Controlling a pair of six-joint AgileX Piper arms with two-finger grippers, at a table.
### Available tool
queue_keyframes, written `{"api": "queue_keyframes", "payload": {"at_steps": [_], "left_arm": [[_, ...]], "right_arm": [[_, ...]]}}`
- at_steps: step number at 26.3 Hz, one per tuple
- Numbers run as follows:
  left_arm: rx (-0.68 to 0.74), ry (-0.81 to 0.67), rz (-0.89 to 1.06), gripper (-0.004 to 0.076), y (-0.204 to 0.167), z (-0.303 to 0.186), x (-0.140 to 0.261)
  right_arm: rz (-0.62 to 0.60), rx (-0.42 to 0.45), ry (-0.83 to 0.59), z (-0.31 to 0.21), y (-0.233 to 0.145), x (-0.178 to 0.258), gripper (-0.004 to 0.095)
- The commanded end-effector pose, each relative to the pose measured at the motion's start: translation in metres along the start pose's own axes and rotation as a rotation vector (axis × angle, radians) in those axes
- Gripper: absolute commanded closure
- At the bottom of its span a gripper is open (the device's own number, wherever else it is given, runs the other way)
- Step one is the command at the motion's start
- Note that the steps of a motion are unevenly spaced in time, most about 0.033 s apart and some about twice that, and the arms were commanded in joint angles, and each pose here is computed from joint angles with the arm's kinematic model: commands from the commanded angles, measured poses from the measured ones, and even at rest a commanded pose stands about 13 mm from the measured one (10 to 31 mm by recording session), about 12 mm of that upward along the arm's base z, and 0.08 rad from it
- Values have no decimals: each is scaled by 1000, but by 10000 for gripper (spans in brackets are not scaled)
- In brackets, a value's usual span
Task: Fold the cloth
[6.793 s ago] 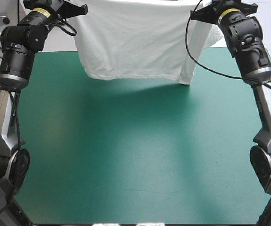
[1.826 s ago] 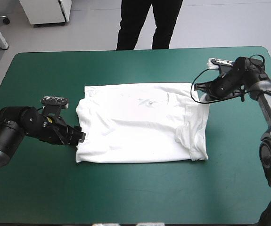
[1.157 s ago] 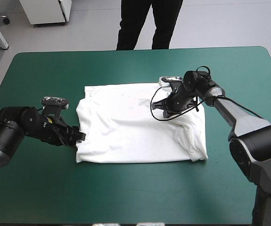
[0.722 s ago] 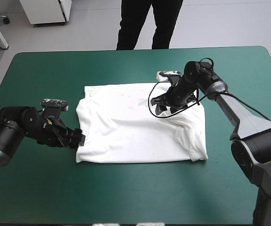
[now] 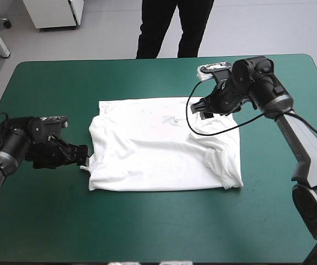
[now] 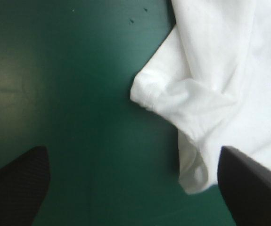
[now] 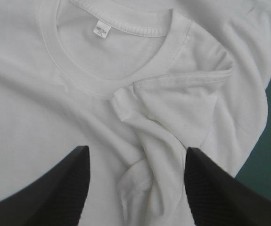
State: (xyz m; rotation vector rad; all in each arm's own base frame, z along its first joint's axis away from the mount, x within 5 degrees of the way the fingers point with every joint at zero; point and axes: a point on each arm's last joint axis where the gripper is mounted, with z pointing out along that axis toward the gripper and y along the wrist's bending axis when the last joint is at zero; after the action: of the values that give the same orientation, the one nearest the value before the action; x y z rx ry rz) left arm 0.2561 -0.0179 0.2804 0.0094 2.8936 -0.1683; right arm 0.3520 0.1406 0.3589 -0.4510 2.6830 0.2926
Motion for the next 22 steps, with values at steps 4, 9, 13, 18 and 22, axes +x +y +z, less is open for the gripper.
{"api": "queue_keyframes", "payload": {"at_steps": [4, 9, 13, 18, 22], "left_arm": [[43, -45, -32, 31, -2, 17, -22], [37, 8, -41, 34, 0, 40, -28], [20, 28, -37, 76, 3, 53, -32], [15, 72, -34, 269, 3, 66, -32], [58, 112, 10, 493, -15, 79, -26]], "right_arm": [[-8, -3, -79, -33, 3, 0, 355], [-8, -3, -79, -33, 3, 0, 355], [-8, -3, -79, -33, 3, 0, 355], [-8, -3, -79, -33, 3, 0, 355], [-8, -1, -79, -33, 3, 0, 355]]}}
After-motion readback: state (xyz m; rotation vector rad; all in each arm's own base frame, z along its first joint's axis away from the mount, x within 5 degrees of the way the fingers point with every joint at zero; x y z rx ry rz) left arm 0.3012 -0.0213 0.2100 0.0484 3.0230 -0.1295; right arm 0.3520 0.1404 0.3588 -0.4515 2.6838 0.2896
